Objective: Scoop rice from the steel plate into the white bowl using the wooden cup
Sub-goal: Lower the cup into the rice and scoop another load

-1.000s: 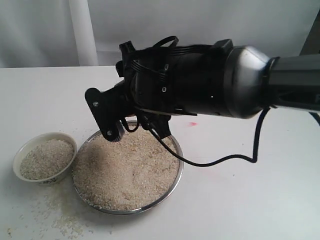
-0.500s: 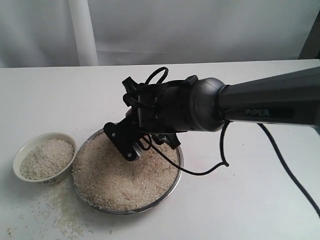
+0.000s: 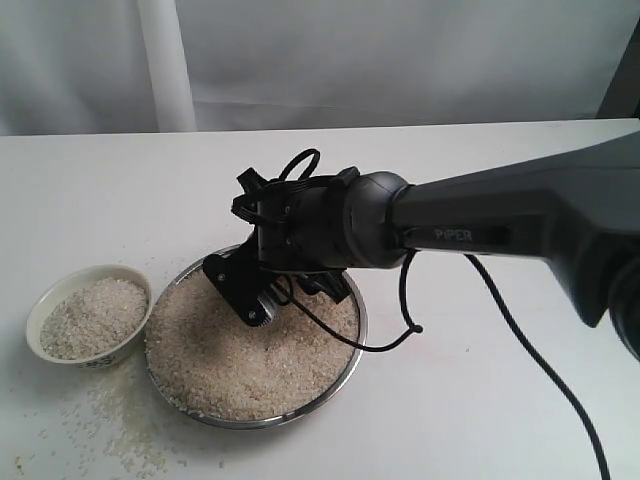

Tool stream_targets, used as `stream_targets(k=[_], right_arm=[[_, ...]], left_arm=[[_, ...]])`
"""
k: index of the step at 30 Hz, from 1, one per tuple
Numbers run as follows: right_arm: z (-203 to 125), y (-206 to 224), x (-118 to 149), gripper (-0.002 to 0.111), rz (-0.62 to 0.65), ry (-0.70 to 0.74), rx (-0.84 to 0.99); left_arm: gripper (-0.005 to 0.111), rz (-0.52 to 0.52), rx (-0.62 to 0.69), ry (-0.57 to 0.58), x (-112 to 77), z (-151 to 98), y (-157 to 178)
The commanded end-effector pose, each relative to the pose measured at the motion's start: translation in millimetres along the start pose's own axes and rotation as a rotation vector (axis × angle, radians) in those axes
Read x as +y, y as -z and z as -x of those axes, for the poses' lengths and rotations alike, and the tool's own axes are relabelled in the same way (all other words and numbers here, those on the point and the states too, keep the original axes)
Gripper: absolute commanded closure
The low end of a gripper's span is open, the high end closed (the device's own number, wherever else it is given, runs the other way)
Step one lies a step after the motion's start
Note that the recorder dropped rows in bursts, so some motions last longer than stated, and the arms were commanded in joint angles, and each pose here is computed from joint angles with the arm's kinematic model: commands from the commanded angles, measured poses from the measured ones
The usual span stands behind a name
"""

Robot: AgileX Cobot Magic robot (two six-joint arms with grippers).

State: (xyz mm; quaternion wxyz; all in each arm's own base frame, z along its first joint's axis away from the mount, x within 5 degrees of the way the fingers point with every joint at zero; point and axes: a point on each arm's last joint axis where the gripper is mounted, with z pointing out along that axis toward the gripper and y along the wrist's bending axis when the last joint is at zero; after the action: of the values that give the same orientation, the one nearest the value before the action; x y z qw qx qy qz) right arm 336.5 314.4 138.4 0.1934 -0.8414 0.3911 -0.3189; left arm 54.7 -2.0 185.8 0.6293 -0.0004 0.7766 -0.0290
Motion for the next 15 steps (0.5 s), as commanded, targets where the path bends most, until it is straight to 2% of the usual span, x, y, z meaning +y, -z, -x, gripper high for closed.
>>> stream_targets(k=[1, 9, 15], right_arm=[[1.5, 3.4, -3.4, 0.108, -0.010, 0.021, 0.006], [21.5, 1.1, 2.9, 0.108, 0.008, 0.041, -0.033], [34.4, 3.3, 3.8, 0.108, 0.010, -0.003, -0.110]], left_arm=[[0.107, -0.007, -0.010, 0.010, -0.5, 1.5, 0.4], [0.107, -0.007, -0.010, 0.010, -0.5, 1.5, 0.4], [0.107, -0.007, -0.010, 0.010, -0.5, 1.5, 0.4]])
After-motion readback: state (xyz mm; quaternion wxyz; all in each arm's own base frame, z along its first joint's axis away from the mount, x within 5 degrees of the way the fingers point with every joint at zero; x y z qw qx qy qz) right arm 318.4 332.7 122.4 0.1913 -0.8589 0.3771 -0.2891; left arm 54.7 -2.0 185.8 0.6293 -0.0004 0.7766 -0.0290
